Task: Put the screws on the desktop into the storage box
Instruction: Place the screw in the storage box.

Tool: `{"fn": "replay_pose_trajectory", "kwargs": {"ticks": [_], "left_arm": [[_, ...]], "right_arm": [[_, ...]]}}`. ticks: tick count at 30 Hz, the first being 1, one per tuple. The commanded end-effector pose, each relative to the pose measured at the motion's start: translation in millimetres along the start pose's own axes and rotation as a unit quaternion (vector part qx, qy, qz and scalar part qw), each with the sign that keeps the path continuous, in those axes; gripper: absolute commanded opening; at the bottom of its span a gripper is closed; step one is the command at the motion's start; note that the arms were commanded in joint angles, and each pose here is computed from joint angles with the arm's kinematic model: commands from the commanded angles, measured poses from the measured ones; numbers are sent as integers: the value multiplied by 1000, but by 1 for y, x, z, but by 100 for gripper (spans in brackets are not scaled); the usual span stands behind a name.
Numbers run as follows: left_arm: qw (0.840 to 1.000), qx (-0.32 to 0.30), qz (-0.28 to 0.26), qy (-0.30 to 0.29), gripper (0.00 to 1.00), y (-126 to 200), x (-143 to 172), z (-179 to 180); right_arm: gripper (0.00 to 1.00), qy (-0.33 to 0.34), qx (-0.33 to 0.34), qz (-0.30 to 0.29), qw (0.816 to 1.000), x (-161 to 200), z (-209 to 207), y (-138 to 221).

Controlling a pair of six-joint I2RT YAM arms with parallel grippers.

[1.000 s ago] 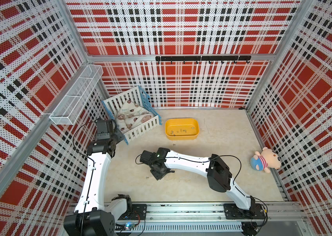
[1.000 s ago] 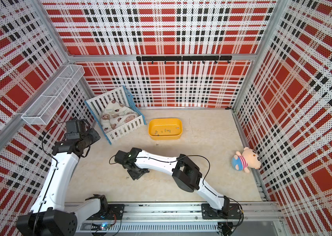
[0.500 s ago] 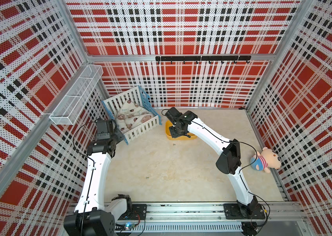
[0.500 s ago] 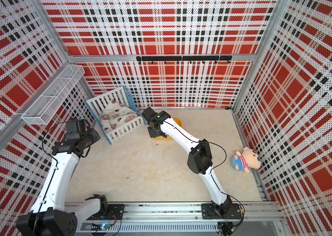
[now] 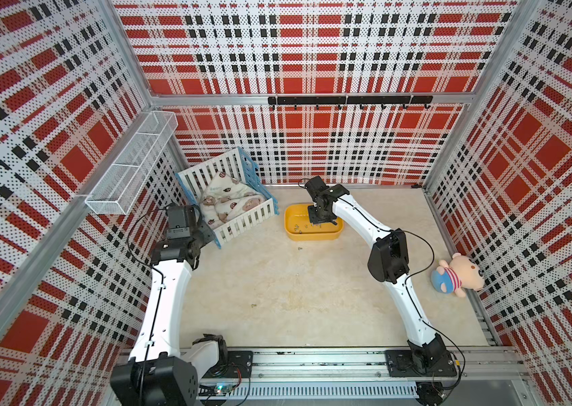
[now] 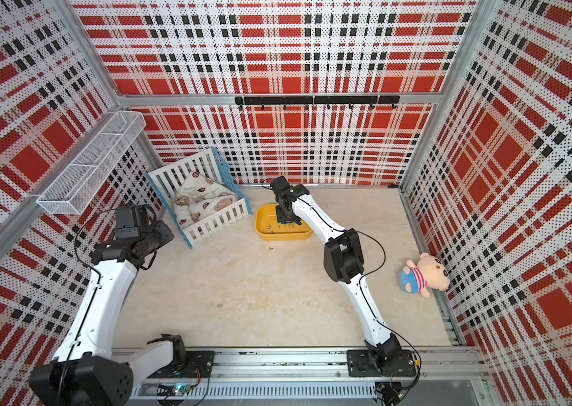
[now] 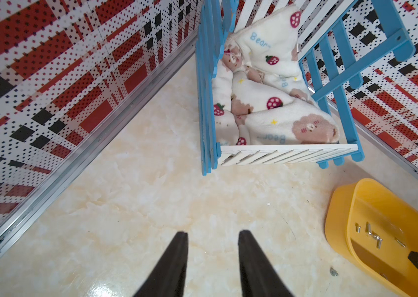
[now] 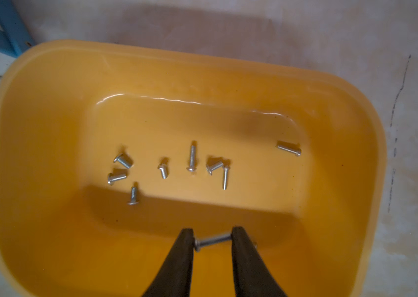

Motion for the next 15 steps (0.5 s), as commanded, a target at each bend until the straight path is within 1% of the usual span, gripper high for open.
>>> {"fn": "replay_pose_trajectory", "kwargs": {"ticks": [1,11,13,15], "left_arm": [[1000,-1,-6,-6,40,2,-5,2],[1000,8,4,-18,40,2,-4,-5],[1000,12,5,-24,40,3,-4,-9],[999,16,7,-37,40,5,-4,-14]], "right_arm": [[31,-10,-21,-12,1000,-10,4,-6],[37,-16,-13,9,1000,-10,-9,-29],[38,-16,-17,5,1000,-13,-8,-24],[38,-15,-27,-14,999,-18,-5,-6]]}}
Point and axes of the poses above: each gripper's point midway between its finger pads, its own y axis back along the fingers, its own z axis along the line the jaws close on, x = y × z, the point moved 7 cm from there along y, back along the fingers, and after that the axes turned 14 degrees about -y, right-handed, at the moved point
